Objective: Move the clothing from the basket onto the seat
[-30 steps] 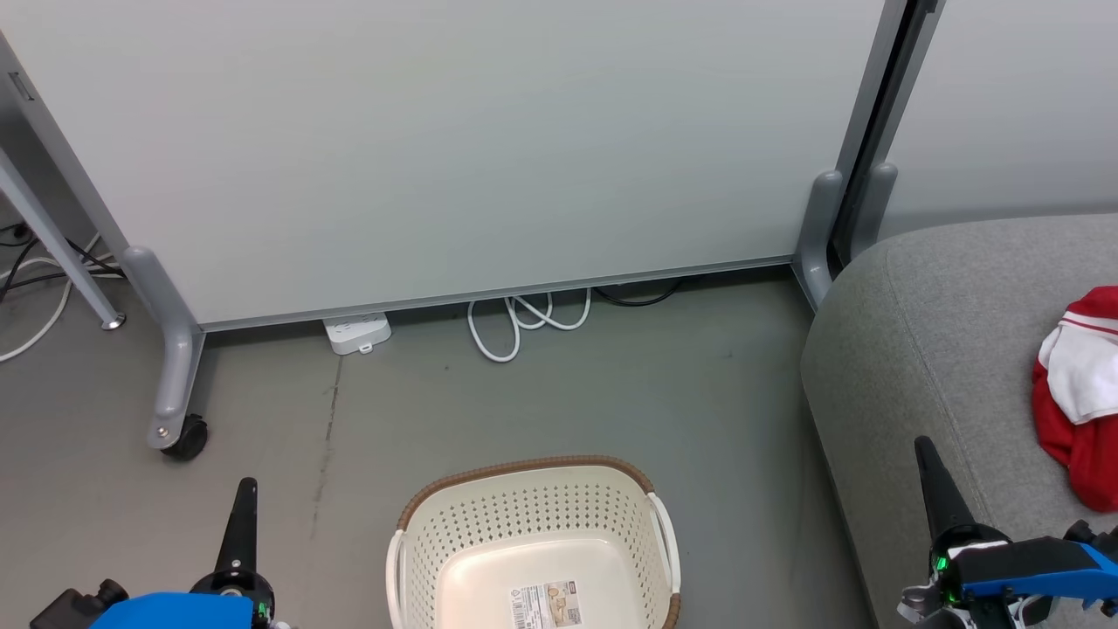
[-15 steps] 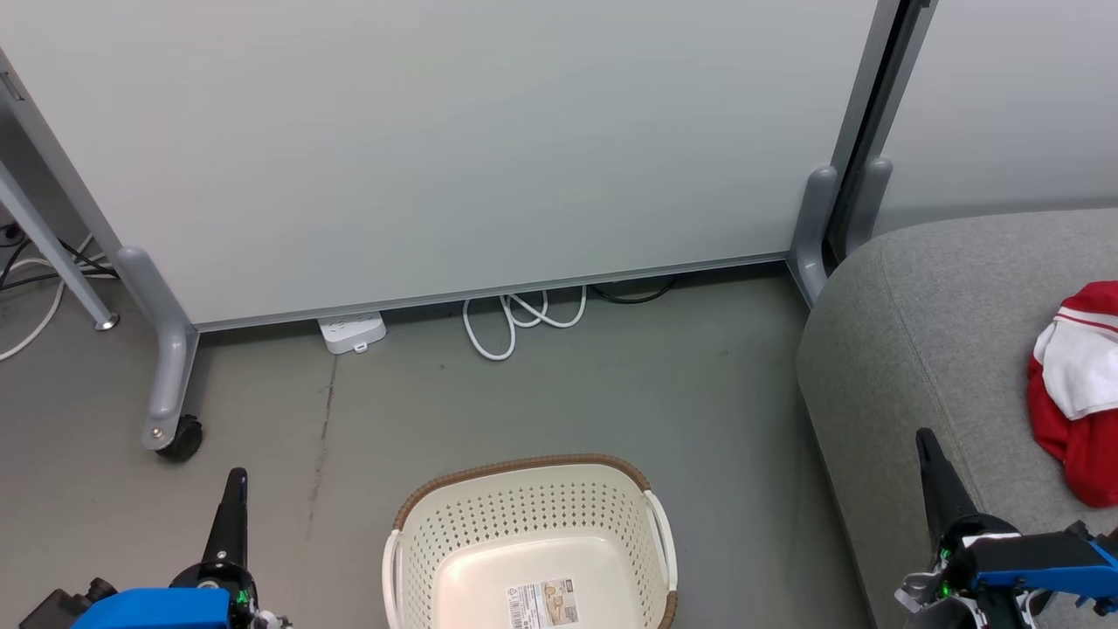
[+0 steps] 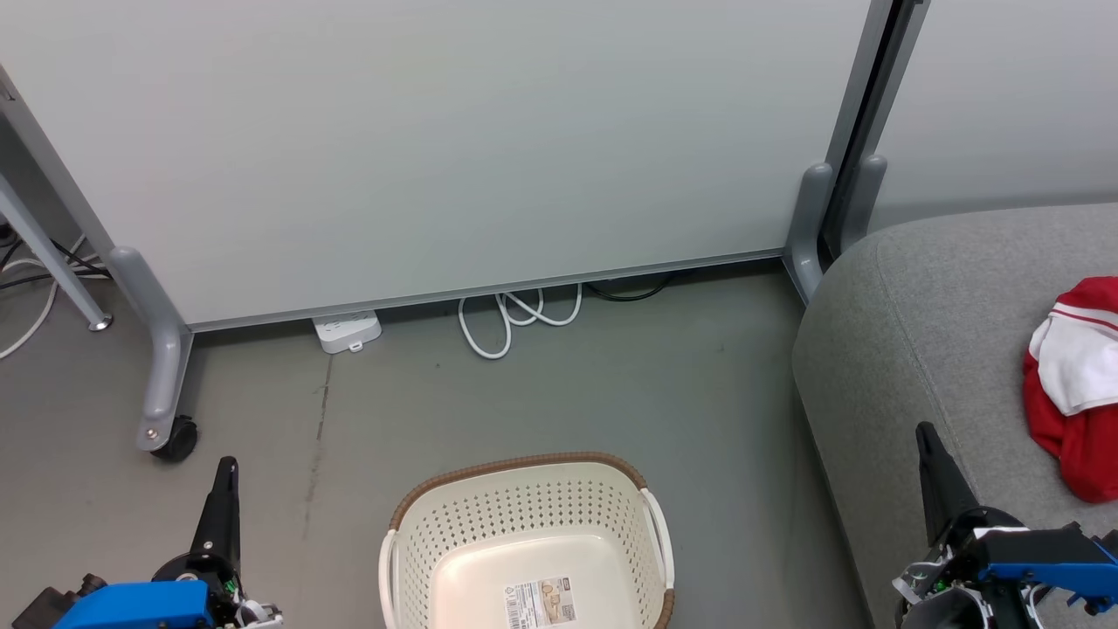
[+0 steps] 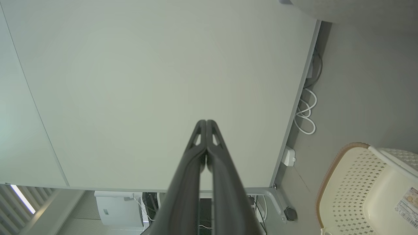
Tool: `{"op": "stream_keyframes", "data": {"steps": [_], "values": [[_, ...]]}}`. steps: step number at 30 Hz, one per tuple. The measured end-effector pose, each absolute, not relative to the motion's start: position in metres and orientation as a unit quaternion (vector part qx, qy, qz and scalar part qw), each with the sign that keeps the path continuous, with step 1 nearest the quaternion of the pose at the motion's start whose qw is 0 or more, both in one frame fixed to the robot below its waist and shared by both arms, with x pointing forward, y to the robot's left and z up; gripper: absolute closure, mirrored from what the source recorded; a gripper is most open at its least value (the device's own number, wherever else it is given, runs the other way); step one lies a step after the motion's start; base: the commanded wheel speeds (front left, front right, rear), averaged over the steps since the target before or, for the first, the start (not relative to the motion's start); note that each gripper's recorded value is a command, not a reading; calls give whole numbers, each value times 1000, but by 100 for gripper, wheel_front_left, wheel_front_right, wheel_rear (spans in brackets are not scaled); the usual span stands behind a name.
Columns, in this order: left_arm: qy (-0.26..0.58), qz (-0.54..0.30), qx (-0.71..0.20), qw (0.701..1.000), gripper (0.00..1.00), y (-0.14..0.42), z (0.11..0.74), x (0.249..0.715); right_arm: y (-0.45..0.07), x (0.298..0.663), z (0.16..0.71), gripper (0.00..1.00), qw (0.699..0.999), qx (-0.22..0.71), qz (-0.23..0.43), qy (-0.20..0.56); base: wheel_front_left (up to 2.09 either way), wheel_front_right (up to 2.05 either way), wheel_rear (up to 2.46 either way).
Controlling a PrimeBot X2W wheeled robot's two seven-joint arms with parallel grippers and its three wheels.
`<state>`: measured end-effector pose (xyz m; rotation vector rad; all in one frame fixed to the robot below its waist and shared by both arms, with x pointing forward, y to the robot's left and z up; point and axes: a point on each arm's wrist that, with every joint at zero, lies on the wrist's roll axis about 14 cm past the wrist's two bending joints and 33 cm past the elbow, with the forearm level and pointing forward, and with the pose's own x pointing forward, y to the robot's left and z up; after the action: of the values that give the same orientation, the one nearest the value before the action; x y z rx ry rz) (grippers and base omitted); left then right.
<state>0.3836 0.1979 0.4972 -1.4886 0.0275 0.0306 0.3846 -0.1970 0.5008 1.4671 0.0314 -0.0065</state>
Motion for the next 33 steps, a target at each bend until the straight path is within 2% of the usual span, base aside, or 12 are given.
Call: {"op": "stream_keyframes", "data": {"steps": [14,33], "values": [[6,5,-709,705,100,199,503,387,-200,388,504,100,708,706,-3,3,0,0,0],[5,5,-709,705,100,200,503,387,-200,388,504,100,707,708,-3,3,0,0,0]]}}
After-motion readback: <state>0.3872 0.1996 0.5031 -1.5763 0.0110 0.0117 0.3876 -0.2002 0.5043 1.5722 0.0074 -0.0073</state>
